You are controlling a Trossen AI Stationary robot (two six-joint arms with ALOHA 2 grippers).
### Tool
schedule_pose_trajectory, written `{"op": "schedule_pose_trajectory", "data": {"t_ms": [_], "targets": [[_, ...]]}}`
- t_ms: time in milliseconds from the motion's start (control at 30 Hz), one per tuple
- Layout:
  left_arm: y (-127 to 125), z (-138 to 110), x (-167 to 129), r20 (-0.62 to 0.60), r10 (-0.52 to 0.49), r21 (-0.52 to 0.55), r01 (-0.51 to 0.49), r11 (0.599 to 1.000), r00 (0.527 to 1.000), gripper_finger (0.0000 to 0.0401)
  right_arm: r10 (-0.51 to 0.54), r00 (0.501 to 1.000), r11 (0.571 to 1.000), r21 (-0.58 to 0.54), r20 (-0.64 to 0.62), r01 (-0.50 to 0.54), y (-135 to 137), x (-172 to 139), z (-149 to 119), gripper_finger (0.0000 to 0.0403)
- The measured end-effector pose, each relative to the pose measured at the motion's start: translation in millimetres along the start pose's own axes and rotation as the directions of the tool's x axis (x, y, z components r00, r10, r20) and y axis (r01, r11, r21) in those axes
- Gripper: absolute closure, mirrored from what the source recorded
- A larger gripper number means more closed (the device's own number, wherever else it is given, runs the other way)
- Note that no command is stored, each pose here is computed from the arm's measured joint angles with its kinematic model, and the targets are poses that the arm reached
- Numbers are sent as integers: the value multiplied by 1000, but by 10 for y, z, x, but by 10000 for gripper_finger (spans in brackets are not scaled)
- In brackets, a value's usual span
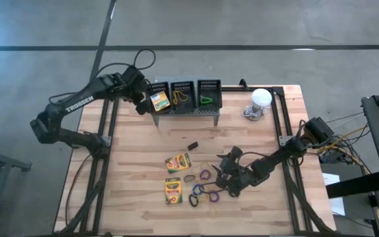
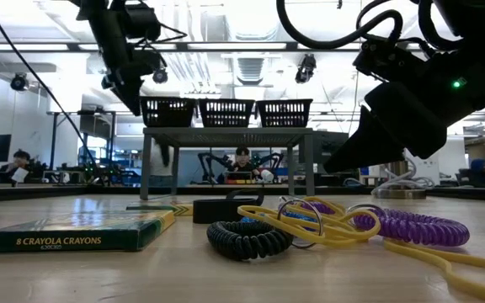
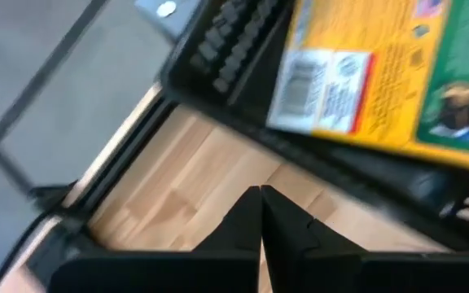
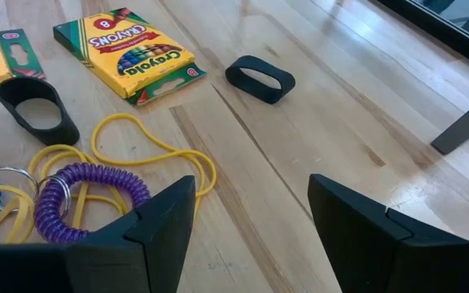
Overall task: Pick & Place Office Desk Supplies
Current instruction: Put the black rubber band into the middle black bin
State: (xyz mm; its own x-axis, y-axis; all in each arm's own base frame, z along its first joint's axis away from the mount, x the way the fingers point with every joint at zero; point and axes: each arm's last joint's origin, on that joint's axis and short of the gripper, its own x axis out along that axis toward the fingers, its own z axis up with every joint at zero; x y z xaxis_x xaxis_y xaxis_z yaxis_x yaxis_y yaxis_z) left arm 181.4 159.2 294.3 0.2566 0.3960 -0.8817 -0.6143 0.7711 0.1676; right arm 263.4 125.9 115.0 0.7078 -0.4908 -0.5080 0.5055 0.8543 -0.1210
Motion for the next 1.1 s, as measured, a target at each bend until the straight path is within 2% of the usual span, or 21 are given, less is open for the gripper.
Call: {"op": "schedule_pose_trajectory", "data": {"t_ms": [367,567,633,767,833,900,1000,1100], "targets": [[4,108,-7,114,-12,-21,15,1000,993,392,0,1000,1000,0,0,0,0,0,0,165],[8,127,-12,133,-7,-19,10,1000,991,392,0,1000,1000,0,0,0,0,0,0,165],[21,126,-39,119,29,-19,-27,999,993,392,-1,1000,1000,0,1,1,0,0,0,165],[77,105,-238,101,165,-29,-163,986,981,392,-27,999,1000,1,22,27,-8,0,7,165],[75,68,-375,120,207,-33,-204,978,971,393,-32,999,999,0,25,32,-11,1,7,165],[39,0,-512,161,205,-37,-202,979,965,396,-34,999,999,-1,26,34,-12,1,7,165],[-106,-198,-675,230,161,-18,-161,987,960,398,-34,999,999,15,26,34,-12,1,7,165],[-315,-457,-745,300,75,22,-85,996,951,399,-34,999,999,18,27,34,-12,1,7,165]]}}
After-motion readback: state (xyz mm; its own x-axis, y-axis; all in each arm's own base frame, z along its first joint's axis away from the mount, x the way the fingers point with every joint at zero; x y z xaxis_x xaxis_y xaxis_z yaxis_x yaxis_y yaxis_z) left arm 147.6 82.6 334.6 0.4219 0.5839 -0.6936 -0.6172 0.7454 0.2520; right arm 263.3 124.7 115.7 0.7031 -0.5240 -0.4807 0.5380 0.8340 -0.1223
